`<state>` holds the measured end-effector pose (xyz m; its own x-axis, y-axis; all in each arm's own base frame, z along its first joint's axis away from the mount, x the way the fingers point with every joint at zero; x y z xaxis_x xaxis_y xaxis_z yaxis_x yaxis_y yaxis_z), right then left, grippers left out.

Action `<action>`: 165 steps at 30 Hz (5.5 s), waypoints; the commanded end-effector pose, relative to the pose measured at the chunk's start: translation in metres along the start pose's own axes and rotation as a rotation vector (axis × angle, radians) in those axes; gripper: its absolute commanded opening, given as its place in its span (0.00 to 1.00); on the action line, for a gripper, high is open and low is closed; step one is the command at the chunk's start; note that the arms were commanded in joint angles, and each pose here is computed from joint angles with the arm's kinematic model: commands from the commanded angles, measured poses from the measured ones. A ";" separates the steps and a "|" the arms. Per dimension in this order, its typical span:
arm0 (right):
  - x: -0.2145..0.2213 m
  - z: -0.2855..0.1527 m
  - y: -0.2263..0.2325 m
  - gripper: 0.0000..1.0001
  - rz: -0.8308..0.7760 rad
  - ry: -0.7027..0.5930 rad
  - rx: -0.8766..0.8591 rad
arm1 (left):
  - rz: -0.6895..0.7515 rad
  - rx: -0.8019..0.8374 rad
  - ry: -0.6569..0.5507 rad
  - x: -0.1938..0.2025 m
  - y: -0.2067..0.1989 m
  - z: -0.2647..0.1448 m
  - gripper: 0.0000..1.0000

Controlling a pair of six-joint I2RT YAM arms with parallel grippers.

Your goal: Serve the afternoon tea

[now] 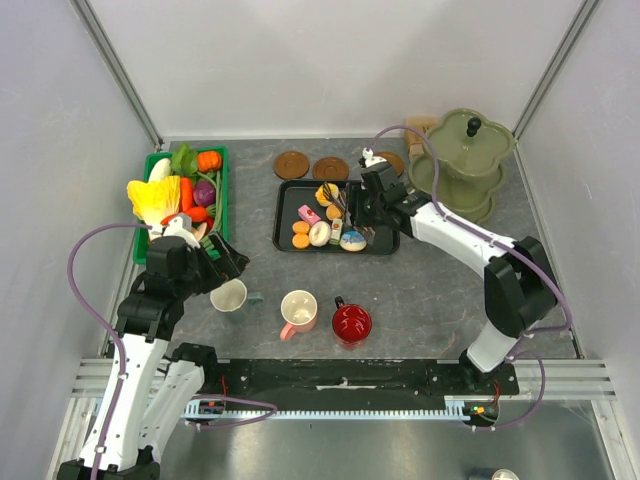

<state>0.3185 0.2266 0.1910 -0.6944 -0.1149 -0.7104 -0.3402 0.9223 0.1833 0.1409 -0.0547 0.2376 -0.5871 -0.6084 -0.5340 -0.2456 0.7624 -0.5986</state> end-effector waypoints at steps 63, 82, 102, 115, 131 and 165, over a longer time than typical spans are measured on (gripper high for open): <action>0.091 -0.150 -0.053 0.36 0.310 -0.130 0.233 | -0.023 0.097 0.016 -0.004 -0.014 0.002 0.99; 0.099 -0.158 -0.118 0.34 0.531 -0.236 0.568 | -0.016 0.098 0.044 -0.001 -0.012 0.010 0.99; 0.097 -0.100 -0.167 0.34 0.648 -0.215 0.498 | -0.017 0.074 0.042 -0.002 -0.011 0.012 0.99; 0.113 -0.098 -0.175 0.65 0.655 -0.199 0.505 | -0.017 0.070 0.046 -0.003 -0.012 0.014 0.99; 0.099 -0.134 -0.176 0.70 0.626 -0.204 0.624 | -0.016 0.068 0.048 -0.003 -0.011 0.014 0.99; 0.017 -0.139 -0.006 0.63 0.076 -0.051 -0.199 | -0.064 0.164 0.158 0.002 -0.025 0.024 0.99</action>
<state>0.1931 0.1437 0.2440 -0.7857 -0.0670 -0.6150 -0.4005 0.8128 0.4231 0.1594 -0.0753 0.2336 -0.6828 -0.5959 -0.4227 -0.1833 0.6998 -0.6904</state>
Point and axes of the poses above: each gripper's point midway between its finger pads, its own z axis out along the fingers, its own y axis along the line the jaws close on, x = y × z, the point moved 8 cm from there along -z, back along the fingers, and after that the axes turned 9 degrees about -z, right-handed, at the moved point
